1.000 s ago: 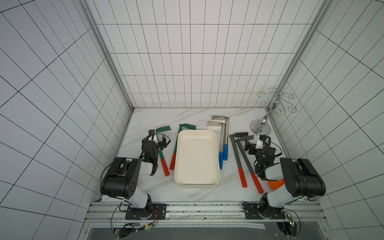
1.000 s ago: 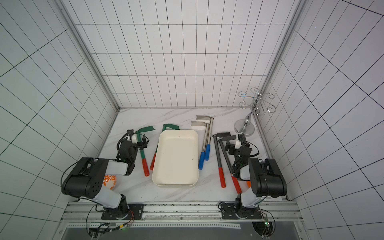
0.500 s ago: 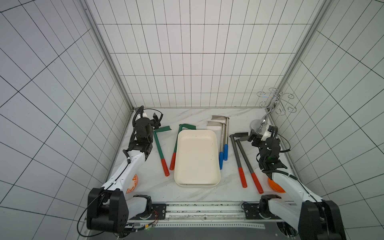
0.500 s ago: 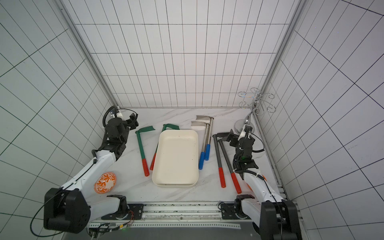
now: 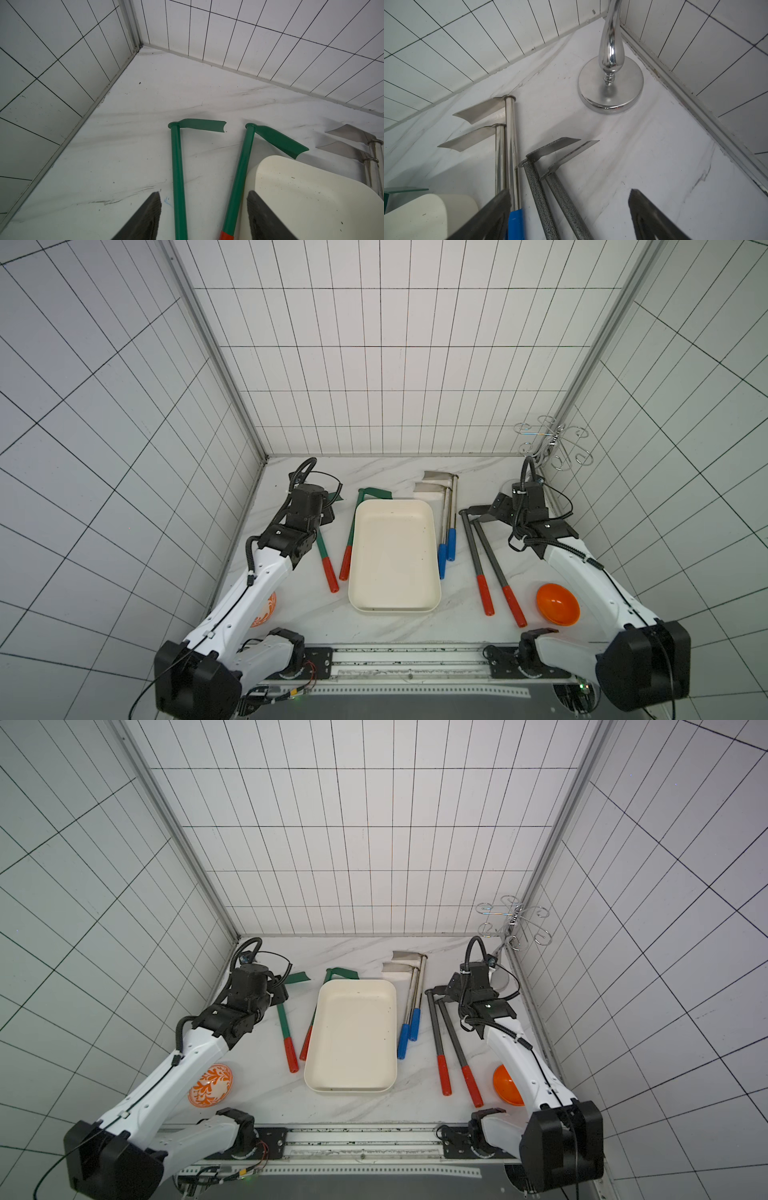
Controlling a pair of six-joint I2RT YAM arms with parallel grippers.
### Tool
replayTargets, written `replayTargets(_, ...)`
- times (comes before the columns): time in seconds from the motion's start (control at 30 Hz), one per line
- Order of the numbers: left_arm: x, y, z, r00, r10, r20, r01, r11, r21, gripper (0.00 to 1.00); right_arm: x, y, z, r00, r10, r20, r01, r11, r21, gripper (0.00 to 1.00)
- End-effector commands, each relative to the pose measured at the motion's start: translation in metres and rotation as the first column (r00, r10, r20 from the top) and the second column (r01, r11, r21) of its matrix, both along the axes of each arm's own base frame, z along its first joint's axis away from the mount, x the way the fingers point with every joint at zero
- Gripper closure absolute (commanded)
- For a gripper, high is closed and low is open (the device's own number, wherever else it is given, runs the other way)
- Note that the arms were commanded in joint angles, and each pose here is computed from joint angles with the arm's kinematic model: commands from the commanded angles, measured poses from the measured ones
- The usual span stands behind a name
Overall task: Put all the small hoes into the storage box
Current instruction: Pick up the hoe from the center of the board.
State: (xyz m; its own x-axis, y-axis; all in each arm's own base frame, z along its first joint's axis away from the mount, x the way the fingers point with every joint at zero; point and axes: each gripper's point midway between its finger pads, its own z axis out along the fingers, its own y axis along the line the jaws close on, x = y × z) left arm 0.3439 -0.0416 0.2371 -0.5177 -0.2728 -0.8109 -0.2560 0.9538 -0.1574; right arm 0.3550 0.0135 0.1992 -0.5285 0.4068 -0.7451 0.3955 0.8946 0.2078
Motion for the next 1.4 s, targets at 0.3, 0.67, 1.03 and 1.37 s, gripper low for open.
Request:
replayTargets(0.3, -0.010, -0.025, 0.015, 0.990, -0.117, -0.079, 0.117, 0.993, 0.004, 0.31, -0.032, 0.013, 0.008, 0.982, 0.049, -0.182, -0.048, 0.999, 0.010, 0.13)
replayTargets(0.67, -0.029, -0.029, -0.011, 0.970, -0.166, -0.179, 0.176, 0.984, 0.040, 0.50, -0.046, 0.042, -0.038, 0.902, 0.285, -0.325, -0.282, 0.958, 0.058, 0.37)
replayTargets(1.03, -0.039, -0.027, -0.020, 0.957, -0.186, -0.221, 0.204, 0.977, 0.060, 0.52, -0.034, 0.067, -0.067, 0.822, 0.389, -0.416, -0.382, 0.918, 0.104, 0.48)
replayTargets(1.37, -0.037, -0.024, -0.017, 0.964, -0.184, -0.194, 0.202, 0.976, 0.078, 0.52, -0.004, 0.082, -0.094, 0.764, 0.416, -0.493, -0.433, 0.897, 0.086, 0.50)
